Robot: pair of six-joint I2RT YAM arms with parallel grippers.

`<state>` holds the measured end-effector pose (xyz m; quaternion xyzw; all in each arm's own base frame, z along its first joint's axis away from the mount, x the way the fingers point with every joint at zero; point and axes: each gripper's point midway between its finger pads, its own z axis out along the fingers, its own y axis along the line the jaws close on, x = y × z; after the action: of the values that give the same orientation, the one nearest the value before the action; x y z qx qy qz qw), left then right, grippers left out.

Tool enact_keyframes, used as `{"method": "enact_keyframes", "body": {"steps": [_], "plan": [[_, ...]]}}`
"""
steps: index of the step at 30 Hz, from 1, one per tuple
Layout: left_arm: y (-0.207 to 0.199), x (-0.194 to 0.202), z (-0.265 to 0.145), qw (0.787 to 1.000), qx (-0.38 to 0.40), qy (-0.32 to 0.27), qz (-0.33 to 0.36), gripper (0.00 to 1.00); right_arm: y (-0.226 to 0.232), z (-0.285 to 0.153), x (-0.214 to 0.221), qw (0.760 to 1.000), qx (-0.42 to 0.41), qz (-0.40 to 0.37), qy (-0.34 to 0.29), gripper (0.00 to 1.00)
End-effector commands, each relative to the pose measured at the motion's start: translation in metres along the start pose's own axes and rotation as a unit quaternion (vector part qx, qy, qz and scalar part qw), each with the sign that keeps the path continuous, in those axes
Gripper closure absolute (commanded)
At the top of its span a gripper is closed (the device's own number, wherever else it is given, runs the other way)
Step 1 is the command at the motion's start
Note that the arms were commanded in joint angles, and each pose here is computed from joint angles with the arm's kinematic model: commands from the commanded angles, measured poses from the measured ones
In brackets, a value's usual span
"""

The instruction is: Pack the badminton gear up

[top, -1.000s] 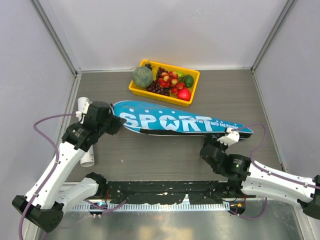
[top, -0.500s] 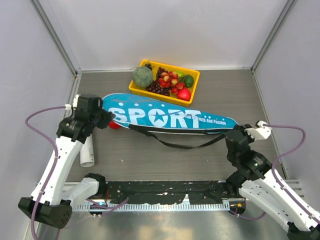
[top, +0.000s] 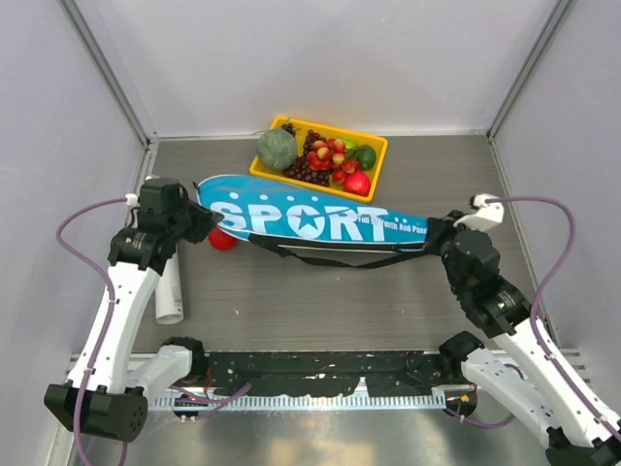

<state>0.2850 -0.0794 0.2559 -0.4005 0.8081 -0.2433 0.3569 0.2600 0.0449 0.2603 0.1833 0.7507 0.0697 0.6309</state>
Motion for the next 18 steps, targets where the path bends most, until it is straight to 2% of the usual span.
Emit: {"method": "enact_keyframes", "body": {"steps": [1,2,6,7,8,9,10,11,12,13,14,15,18], "plan": [[-0.025,0.003,-0.009,0.996,0.083,0.005,0.037,1.0,0.078,-0.026,0.044,0.965,-0.249,0.001,0.083,0.95],[-0.024,0.004,-0.009,0.996,0.084,0.006,0.038,1.0,0.098,-0.038,0.047,0.945,-0.313,0.014,0.092,0.95],[-0.018,0.008,-0.01,0.997,0.073,0.013,0.018,1.0,0.126,-0.063,0.092,0.89,-0.43,0.026,0.148,0.93],[-0.016,0.01,-0.012,0.998,0.065,0.018,0.004,1.0,0.132,-0.07,0.106,0.879,-0.449,0.022,0.158,0.87],[-0.012,0.012,-0.012,0.998,0.055,0.024,-0.006,1.0,0.133,-0.069,0.111,0.881,-0.447,0.014,0.157,0.83],[-0.01,0.015,-0.012,0.998,0.051,0.03,-0.02,1.0,0.141,-0.08,0.122,0.871,-0.463,0.001,0.166,0.76],[-0.01,0.019,-0.013,0.997,0.052,0.038,-0.032,1.0,0.14,-0.074,0.123,0.883,-0.445,-0.018,0.15,0.74],[-0.014,0.019,-0.013,0.996,0.064,0.039,-0.036,1.0,0.143,-0.079,0.133,0.882,-0.439,-0.04,0.165,0.68],[-0.017,0.018,-0.014,0.996,0.073,0.039,-0.04,1.0,0.129,-0.059,0.129,0.918,-0.367,-0.045,0.146,0.63],[-0.019,0.017,-0.016,0.996,0.075,0.036,-0.041,1.0,0.113,-0.051,0.137,0.934,-0.306,-0.049,0.178,0.53],[-0.019,0.014,-0.018,0.996,0.07,0.03,-0.039,1.0,0.101,-0.04,0.126,0.953,-0.25,-0.043,0.166,0.49],[-0.018,0.009,-0.021,0.997,0.064,0.018,-0.032,1.0,0.075,-0.033,0.134,0.967,-0.174,-0.045,0.183,0.47],[-0.016,-0.003,-0.027,0.999,0.048,-0.011,-0.011,1.0,0.058,-0.03,0.119,0.978,-0.114,-0.026,0.172,0.45]]}}
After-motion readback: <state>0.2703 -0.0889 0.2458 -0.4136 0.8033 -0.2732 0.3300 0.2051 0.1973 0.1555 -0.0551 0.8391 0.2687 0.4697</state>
